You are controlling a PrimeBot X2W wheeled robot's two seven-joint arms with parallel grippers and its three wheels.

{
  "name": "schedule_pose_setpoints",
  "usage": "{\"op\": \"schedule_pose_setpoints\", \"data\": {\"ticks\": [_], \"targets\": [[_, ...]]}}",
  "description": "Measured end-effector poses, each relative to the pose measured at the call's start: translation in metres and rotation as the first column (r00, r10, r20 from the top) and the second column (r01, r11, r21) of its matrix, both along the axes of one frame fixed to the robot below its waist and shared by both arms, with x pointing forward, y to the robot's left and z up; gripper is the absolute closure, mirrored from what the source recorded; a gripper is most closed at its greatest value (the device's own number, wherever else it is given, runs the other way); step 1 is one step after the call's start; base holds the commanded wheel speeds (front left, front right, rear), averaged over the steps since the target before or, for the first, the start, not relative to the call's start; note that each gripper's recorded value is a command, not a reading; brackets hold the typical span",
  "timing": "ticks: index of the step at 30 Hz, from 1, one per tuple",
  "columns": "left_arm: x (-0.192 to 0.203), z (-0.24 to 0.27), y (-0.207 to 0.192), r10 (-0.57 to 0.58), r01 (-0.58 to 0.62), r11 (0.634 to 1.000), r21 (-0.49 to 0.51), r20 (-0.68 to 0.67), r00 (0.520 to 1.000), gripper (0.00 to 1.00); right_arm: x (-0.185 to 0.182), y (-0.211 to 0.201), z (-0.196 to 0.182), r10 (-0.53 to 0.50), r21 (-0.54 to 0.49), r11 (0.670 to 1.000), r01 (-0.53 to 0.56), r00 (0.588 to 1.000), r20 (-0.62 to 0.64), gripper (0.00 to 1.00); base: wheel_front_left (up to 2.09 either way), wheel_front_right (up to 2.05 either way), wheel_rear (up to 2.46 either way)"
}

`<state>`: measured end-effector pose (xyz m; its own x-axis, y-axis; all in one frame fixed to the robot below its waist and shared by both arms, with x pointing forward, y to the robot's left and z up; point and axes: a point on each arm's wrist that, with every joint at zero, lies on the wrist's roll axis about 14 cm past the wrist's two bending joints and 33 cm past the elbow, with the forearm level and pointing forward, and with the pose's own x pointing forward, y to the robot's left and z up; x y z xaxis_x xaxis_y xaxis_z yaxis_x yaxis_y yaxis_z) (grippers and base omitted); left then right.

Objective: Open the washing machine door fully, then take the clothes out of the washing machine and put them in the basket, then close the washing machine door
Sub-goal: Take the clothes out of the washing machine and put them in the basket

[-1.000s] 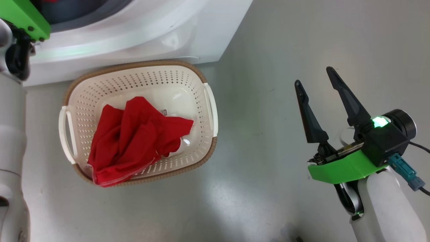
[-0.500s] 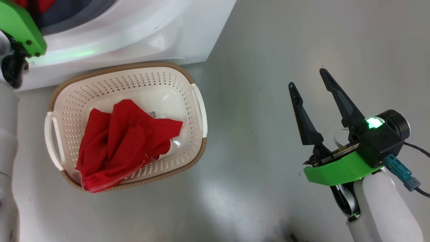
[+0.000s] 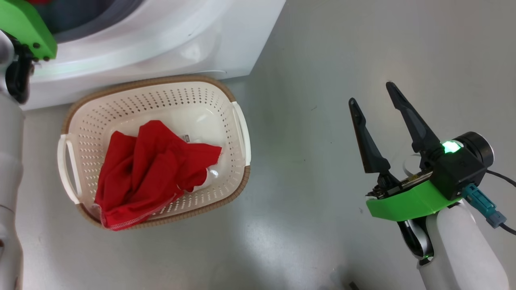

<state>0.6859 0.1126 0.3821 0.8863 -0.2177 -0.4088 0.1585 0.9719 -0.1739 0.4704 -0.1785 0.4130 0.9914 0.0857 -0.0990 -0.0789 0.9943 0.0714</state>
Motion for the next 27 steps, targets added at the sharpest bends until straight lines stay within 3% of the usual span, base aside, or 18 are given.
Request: {"op": "schedule_pose_setpoints", "data": {"ticks": [6,14,27], "targets": [[0.005,0.038,0.008,0.033,-0.029,0.999,-0.023,0.184,0.982,1.00,0.002,0.001,0.008,-0.004,0.021,1.000,0.003,1.000,0.021,0.00,0.00,0.00,0.00],[-0.008,0.063,0.017,0.063,-0.049,0.997,-0.056,0.283,0.957,1.00,0.002,0.004,0.022,0.002,0.029,1.000,-0.004,0.999,0.054,0.00,0.00,0.00,0.00],[-0.066,0.118,0.027,0.087,-0.057,0.995,-0.079,0.462,0.883,1.00,-0.014,0.010,0.047,0.007,0.044,0.999,-0.012,0.995,0.096,0.00,0.00,0.00,0.00]]}}
